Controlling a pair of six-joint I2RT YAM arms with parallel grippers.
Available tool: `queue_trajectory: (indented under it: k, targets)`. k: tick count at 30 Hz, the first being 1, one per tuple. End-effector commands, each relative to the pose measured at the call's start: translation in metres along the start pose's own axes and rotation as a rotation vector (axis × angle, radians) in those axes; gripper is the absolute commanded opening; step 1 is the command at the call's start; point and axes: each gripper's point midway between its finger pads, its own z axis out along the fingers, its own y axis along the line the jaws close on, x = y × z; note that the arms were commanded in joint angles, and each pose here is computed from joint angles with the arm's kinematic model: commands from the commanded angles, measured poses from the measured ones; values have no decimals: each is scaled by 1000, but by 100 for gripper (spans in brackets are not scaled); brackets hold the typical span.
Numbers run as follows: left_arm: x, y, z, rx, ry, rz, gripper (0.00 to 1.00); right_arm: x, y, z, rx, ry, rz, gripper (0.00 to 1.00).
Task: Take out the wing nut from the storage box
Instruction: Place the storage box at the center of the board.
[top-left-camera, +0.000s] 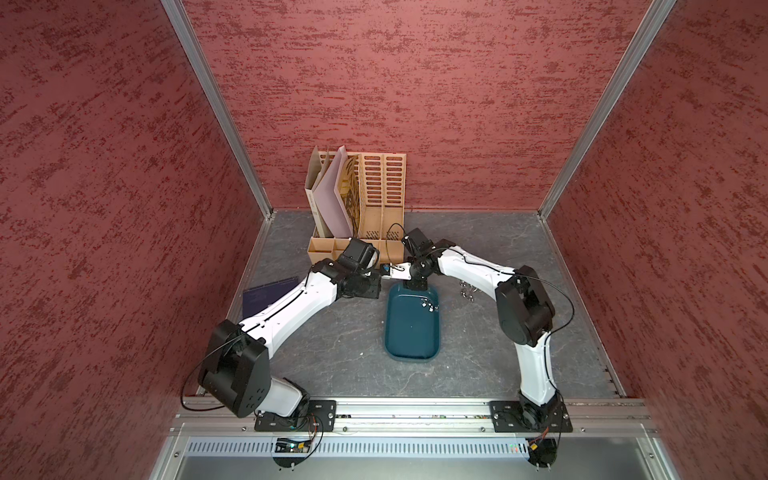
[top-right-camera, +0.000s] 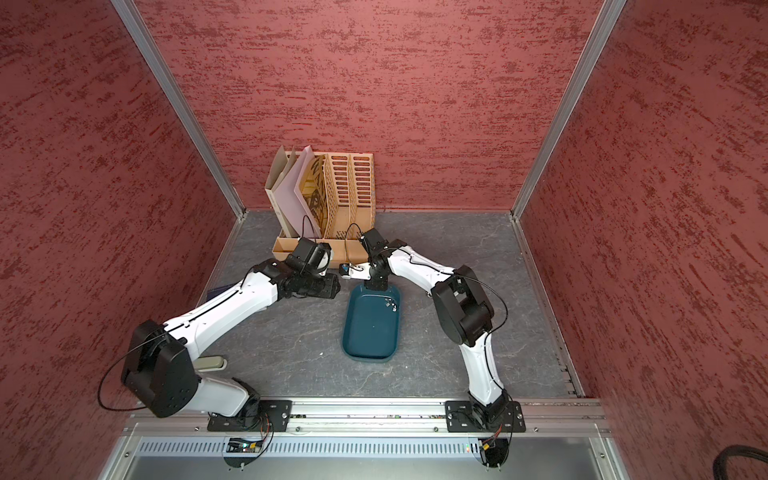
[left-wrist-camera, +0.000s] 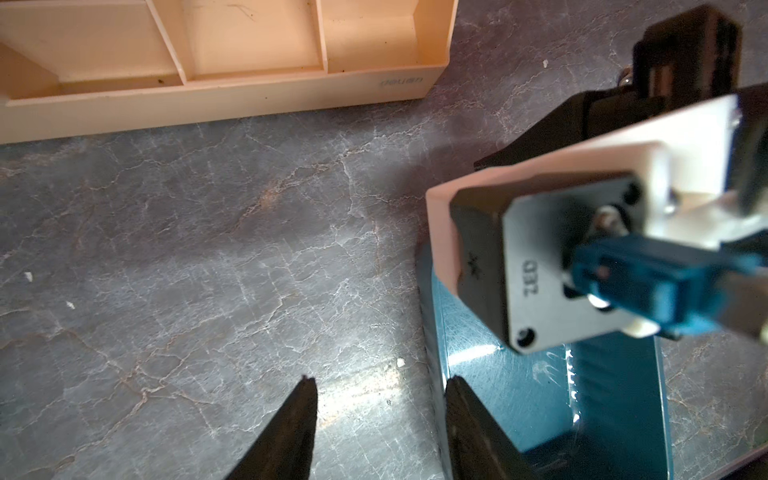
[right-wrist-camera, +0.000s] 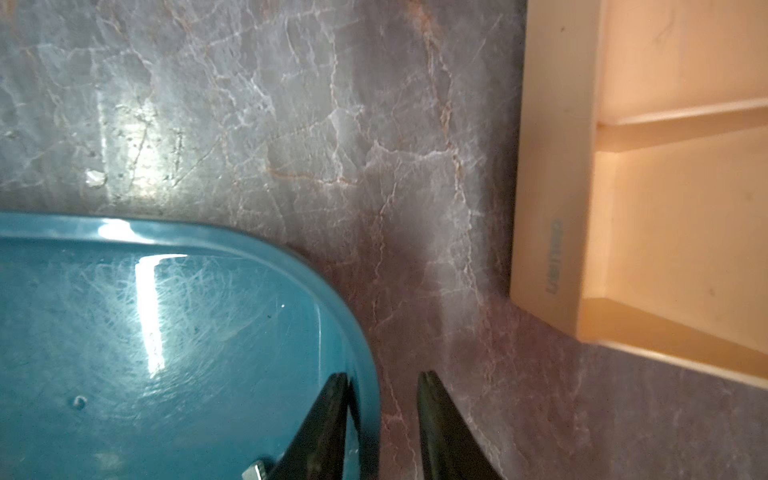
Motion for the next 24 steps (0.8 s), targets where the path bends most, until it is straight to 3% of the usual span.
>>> queue_trajectory:
  k: [1,8,13,20,24]
  targets:
    - [-6,3,-1,-10,-13,-8,53,-19,-23,-26,146,-79,13,37]
    - [-13,6,-2,-17,-26,-18,53,-35,-34,-82,305,-215,133,44]
    - [-14,11,-1,-26,-28,-32,53,-20,-45,-119,440,-224,348,47]
    - [-20,24,0,-55,-49,-87,53,17,-5,-127,329,-62,673,47]
    - [-21,28,4,-62,-51,-101,53,29,28,-117,242,33,765,47]
